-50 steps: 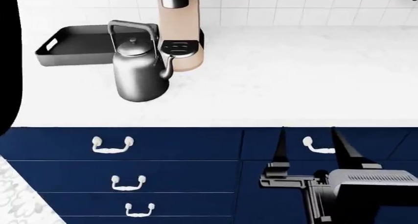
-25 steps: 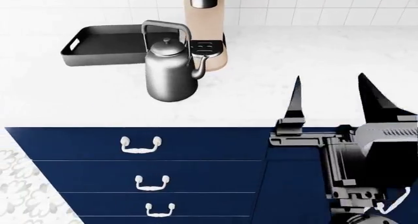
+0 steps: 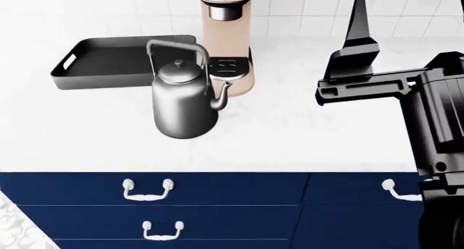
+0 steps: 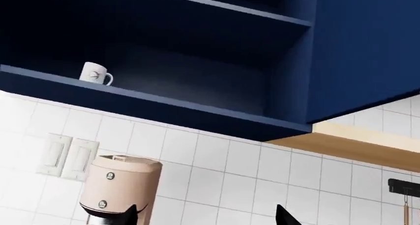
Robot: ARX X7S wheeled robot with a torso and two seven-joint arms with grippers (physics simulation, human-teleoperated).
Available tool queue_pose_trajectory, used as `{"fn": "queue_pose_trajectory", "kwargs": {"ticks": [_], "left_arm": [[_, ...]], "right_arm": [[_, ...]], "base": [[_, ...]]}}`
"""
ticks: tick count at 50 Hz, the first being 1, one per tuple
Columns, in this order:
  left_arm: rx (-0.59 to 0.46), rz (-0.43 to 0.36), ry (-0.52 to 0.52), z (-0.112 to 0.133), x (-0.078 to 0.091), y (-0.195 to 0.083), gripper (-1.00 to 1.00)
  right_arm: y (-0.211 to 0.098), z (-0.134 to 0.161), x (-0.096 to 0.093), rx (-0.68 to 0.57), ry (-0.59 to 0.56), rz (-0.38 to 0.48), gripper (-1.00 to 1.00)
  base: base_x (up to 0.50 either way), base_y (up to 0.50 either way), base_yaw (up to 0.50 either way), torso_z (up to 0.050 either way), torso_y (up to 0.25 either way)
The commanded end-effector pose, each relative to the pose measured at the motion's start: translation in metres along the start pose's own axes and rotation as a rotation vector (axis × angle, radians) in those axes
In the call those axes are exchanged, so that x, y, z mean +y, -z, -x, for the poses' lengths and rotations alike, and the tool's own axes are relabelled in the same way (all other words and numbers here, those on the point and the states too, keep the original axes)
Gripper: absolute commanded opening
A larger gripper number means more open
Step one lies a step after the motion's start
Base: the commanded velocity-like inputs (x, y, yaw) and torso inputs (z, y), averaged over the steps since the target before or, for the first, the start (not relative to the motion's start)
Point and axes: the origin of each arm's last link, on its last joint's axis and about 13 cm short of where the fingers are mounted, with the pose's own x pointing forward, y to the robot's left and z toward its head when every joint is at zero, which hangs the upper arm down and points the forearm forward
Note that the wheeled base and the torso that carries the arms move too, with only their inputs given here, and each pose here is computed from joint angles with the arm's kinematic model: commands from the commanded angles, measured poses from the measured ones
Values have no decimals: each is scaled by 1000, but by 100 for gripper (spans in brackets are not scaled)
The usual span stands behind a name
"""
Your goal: Pick the kettle from the counter and place it on the tray. Then pick the mug from the cabinet and place it on the tray. Then close the cabinet doors.
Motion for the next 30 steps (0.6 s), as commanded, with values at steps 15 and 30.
{"fn": "queue_pose_trajectory", "kwargs": {"ticks": [15,30], "left_arm": [[45,23,40,-2,-7,11,100],[42,30,28,-2,-4,8,100]], "right_arm": [[0,2,0,14,-7,42,100],[0,3,0,15,-8,39,100]], "base": [[500,0,0,0,0],[500,0,0,0,1]]}}
